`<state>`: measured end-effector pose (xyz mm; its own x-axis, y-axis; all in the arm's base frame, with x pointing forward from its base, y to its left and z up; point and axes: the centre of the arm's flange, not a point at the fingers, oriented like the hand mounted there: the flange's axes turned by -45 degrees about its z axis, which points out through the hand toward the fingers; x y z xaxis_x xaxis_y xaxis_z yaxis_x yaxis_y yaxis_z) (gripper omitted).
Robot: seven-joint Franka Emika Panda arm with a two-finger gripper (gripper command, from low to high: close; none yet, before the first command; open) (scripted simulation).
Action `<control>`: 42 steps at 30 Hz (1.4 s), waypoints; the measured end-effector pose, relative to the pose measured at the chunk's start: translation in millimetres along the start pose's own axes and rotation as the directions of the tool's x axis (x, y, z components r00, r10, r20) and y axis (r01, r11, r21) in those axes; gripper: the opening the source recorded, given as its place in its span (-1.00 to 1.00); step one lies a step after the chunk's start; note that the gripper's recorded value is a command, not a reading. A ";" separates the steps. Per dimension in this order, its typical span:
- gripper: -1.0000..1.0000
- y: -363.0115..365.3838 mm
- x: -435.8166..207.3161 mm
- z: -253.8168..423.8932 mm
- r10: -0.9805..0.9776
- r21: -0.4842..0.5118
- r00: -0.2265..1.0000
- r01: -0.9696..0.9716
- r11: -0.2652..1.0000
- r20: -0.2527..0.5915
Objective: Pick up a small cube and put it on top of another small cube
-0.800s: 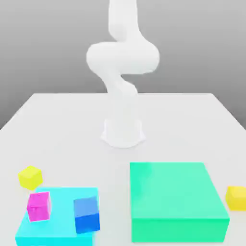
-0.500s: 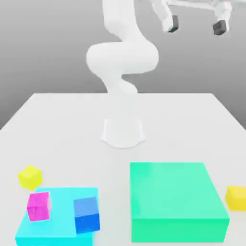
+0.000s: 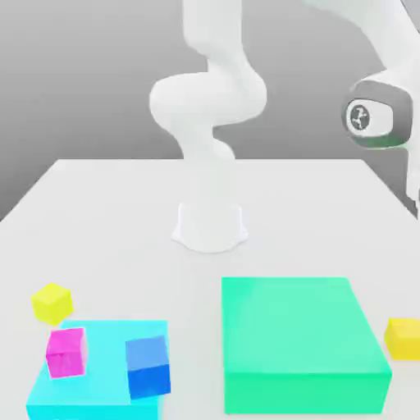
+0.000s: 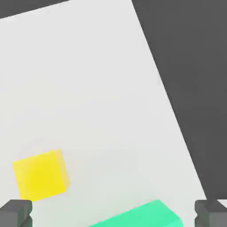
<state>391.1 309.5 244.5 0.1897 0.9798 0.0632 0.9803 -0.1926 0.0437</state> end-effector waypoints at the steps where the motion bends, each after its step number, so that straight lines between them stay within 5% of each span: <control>1: 0.00 -11.8 2.8 18.1 -0.050 0.017 0.999 0.050 0.999 0.021; 7: 0.00 -36.7 3.9 103.8 -0.143 0.052 0.988 0.140 0.989 0.056; 8: -1.00 -37.5 3.0 112.1 -0.144 0.052 0.988 0.141 0.989 0.056; 20: -1.00 -30.6 3.1 56.3 -0.131 0.051 0.990 0.128 0.991 0.059; 28: -1.00 113.0 -158.5 -17.4 0.396 -0.006 0.914 -0.397 0.918 0.088; 34: -1.00 165.8 -361.7 -61.2 0.800 -0.025 0.596 -0.801 0.599 0.073; 36: -1.00 166.2 -364.5 -40.4 0.809 -0.022 0.584 -0.810 0.587 0.071; 37: 1.00 165.3 -365.5 -28.4 0.810 -0.023 0.582 -0.811 0.585 0.072; 42: 1.00 165.3 -365.5 -28.4 0.810 -0.023 0.582 -0.811 0.585 0.072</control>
